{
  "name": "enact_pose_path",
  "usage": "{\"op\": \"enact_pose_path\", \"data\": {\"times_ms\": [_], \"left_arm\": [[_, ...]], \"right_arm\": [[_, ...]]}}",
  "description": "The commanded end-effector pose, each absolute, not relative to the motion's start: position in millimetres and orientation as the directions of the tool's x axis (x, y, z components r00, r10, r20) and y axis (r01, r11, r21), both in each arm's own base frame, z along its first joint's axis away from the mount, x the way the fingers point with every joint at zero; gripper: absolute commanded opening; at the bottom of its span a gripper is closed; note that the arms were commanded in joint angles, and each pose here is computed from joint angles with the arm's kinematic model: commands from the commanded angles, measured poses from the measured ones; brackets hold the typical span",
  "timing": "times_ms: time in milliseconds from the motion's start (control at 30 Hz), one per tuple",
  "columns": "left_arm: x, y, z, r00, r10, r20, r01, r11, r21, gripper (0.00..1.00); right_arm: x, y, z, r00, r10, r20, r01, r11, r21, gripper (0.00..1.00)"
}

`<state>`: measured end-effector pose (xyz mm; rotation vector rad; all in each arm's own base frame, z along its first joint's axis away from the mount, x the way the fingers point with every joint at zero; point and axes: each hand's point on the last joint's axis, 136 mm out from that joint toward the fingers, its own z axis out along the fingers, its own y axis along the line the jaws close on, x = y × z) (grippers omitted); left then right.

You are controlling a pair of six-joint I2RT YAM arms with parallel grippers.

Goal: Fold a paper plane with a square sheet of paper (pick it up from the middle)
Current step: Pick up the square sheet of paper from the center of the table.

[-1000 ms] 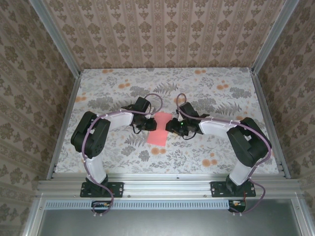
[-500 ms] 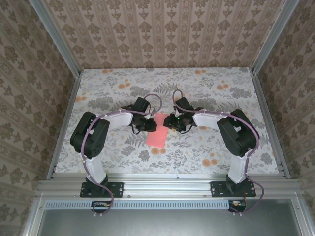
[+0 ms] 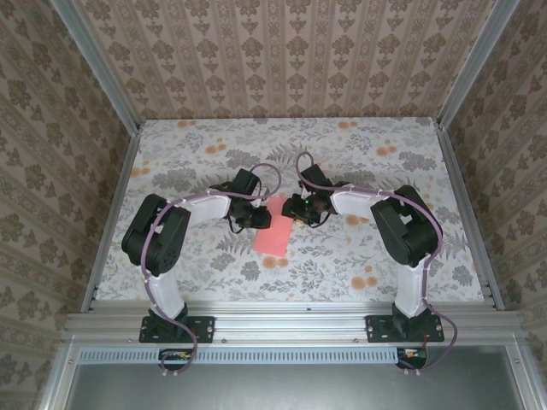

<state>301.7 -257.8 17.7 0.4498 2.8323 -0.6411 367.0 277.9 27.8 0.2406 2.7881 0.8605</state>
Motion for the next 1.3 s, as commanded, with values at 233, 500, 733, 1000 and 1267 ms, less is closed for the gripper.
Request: {"op": "enact_pose_path", "data": {"times_ms": [233,500,733,1000,1267], "left_arm": [[262,-230,-18,-0.962,0.264,-0.070,0.272,0.900,-0.340,0.23],[268,-243,-2,-0.967,0.233,-0.102,0.254,0.872,-0.418,0.26],[278,-245,30,-0.967,0.201,-0.159,0.253,0.848,-0.465,0.35],[296,-232,96,-0.951,0.127,-0.283,0.259,0.826,-0.500,0.54],[293,-218,141,-0.941,0.011,-0.339,0.219,0.782,-0.584,0.65]], "right_arm": [[363,299,39,-0.970,0.198,-0.140,0.051,0.729,0.683,0.42],[356,300,33,-0.972,0.192,-0.137,0.044,0.718,0.695,0.34],[359,299,47,-0.965,0.196,-0.174,0.014,0.701,0.713,0.16],[365,306,95,-0.955,0.203,-0.217,-0.044,0.626,0.779,0.06],[372,305,156,-0.944,0.254,-0.209,-0.066,0.475,0.877,0.05]]}}
